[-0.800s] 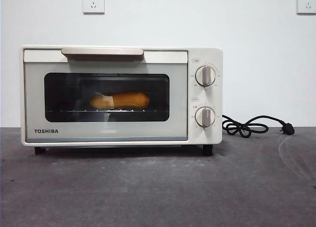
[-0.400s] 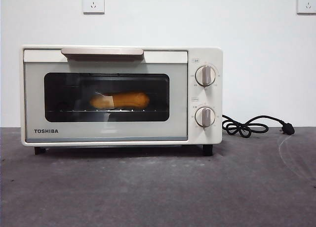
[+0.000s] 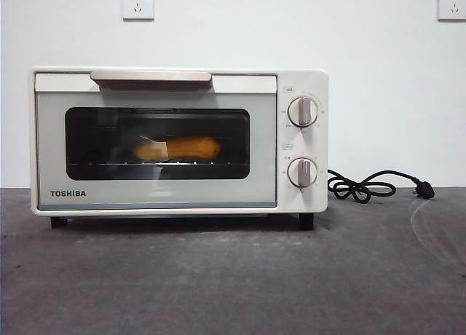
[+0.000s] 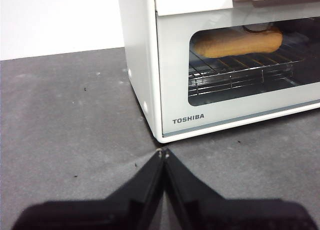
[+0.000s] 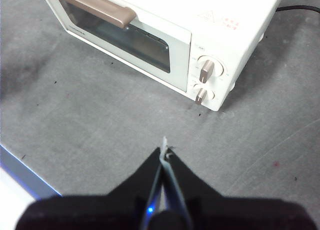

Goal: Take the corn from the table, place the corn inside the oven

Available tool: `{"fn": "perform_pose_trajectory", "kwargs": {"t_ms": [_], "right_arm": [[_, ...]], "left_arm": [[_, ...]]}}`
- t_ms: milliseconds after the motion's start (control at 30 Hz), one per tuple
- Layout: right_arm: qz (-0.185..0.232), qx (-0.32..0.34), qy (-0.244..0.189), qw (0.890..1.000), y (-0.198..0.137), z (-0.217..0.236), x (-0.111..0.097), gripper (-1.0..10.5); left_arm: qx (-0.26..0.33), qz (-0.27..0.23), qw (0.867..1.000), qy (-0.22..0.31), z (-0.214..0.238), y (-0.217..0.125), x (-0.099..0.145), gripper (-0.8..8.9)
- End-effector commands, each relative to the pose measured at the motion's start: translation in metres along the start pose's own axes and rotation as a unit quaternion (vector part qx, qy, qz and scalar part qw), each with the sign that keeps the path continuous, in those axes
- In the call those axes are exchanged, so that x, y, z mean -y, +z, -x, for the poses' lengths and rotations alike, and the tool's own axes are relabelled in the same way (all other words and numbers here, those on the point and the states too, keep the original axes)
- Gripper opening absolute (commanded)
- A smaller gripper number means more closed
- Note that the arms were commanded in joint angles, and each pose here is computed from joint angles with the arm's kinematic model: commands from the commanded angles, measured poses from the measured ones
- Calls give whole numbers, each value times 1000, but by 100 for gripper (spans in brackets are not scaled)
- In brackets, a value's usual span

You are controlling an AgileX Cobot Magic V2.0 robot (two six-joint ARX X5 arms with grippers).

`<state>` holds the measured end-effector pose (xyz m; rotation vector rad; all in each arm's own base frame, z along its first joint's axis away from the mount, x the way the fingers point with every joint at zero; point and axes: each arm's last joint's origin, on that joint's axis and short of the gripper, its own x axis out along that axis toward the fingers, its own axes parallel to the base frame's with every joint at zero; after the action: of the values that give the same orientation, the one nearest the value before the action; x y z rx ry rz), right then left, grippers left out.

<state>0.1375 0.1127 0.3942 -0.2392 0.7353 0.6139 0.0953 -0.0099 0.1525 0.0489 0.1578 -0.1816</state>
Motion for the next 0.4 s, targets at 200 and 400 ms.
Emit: {"fn": "perform_pose_trajectory", "kwargs": {"t_ms": [200, 400], "right_arm": [[8, 6, -27, 1000, 1, 1, 1, 1], [24, 59, -101, 993, 1, 18, 21, 1]], "left_arm": [[1, 0, 1000, 3, -1, -2, 0, -4], [1, 0, 1000, 3, -1, -2, 0, -4]]}}
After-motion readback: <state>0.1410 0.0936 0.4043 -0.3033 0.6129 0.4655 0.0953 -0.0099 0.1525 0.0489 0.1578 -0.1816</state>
